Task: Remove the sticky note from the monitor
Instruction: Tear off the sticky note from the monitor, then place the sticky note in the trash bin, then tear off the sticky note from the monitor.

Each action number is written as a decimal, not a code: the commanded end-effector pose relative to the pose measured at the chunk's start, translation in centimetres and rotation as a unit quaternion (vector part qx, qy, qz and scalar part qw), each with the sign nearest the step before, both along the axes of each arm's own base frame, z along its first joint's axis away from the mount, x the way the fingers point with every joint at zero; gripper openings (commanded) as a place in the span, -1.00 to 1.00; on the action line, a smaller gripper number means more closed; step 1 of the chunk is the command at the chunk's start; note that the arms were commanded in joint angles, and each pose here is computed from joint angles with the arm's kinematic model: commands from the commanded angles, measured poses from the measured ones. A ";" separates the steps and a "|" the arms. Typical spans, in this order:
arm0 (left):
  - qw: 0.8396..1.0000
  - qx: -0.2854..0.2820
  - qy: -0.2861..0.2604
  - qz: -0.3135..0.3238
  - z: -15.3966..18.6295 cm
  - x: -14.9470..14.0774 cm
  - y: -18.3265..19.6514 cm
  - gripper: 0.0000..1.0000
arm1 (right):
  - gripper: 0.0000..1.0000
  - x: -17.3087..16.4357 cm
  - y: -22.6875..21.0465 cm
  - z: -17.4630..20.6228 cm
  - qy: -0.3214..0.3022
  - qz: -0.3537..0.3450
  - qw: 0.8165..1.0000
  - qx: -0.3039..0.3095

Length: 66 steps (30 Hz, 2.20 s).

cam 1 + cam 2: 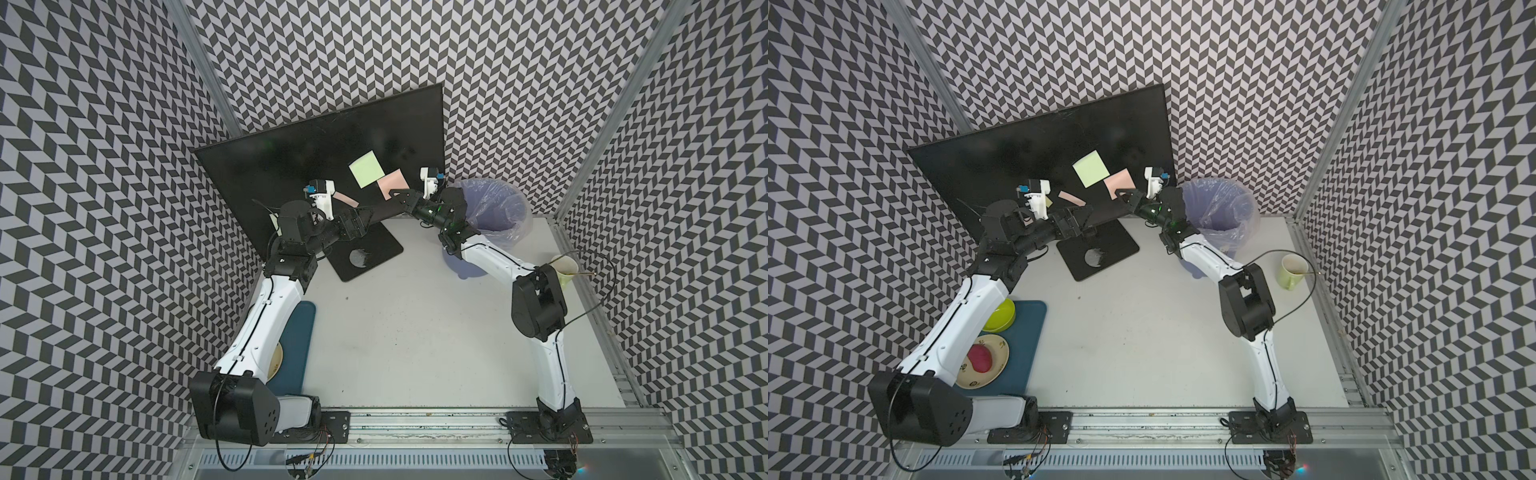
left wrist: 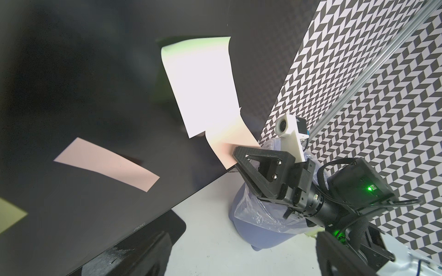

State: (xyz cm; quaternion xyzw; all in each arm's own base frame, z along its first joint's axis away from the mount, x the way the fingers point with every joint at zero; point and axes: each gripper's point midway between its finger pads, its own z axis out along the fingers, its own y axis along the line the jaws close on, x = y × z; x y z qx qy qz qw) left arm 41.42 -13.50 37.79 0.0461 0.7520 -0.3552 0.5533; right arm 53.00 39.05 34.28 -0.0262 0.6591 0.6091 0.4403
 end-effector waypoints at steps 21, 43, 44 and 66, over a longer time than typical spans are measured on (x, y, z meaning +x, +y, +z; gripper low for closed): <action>0.999 -0.013 -0.034 0.013 2.5 -0.3 0.6 1.00 | -1.00 -0.9 -19.1 5.1 -0.108 -0.251 0.929 -0.248; 0.999 -0.001 -0.034 0.024 3.1 -0.3 1.6 1.00 | 0.38 1.5 -25.5 3.7 -0.104 -0.348 0.837 -0.409; 0.999 0.000 -0.035 0.025 3.1 -0.4 1.7 1.00 | 0.41 1.1 -24.4 4.0 -0.111 -0.331 0.850 -0.395; 0.999 -0.004 -0.028 0.045 2.4 -1.7 4.3 1.00 | 0.76 -2.8 -0.3 8.0 -0.084 -0.038 0.996 0.014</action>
